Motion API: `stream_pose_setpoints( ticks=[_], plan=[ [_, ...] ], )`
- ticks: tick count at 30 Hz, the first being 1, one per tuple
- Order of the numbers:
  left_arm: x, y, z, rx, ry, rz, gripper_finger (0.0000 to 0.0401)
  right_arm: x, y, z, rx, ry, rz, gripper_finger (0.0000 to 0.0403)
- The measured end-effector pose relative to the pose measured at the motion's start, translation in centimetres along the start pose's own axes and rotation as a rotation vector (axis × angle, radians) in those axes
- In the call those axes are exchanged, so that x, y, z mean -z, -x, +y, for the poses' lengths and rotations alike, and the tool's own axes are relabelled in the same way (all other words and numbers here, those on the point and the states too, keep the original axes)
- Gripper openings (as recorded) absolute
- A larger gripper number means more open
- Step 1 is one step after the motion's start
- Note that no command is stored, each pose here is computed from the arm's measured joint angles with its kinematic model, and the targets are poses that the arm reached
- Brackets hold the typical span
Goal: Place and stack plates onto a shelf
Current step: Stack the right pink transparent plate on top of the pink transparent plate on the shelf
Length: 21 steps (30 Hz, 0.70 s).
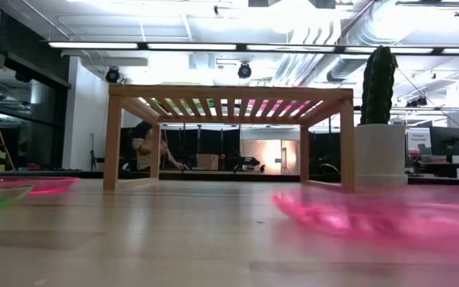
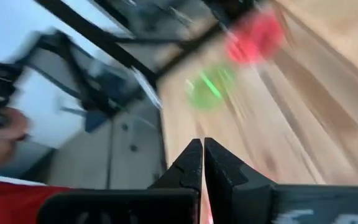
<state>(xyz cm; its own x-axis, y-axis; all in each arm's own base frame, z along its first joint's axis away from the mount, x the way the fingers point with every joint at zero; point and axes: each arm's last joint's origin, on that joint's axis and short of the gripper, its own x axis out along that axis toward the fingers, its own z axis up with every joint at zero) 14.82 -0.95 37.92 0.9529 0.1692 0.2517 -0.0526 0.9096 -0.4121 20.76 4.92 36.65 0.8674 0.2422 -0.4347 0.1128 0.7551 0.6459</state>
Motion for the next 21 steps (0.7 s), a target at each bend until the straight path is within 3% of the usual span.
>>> stream_pose_setpoints(
  ticks=[4, 8, 14, 21],
  plan=[
    [0.0, 0.0, 0.0, 0.0, 0.0, 0.0, 0.0138, 3.1, -0.9, -0.8, 0.113, -0.124, 0.152, 0.0],
    [0.0, 0.0, 0.0, 0.001, 0.0, 0.001, 0.0138, 8.4, -3.1, -2.3, 0.168, -0.266, 0.25, 0.0015],
    [0.0, 0.0, 0.0, 0.001, 0.0, 0.001, 0.0138, 14.4, -5.6, -4.7, 0.082, -0.472, 0.091, 0.0101],
    [0.0, 0.0, 0.0, 0.001, 0.001, 0.002, 0.0138, 16.6, -7.9, -6.2, 0.184, -0.474, 0.05, 0.0193]
  ],
)
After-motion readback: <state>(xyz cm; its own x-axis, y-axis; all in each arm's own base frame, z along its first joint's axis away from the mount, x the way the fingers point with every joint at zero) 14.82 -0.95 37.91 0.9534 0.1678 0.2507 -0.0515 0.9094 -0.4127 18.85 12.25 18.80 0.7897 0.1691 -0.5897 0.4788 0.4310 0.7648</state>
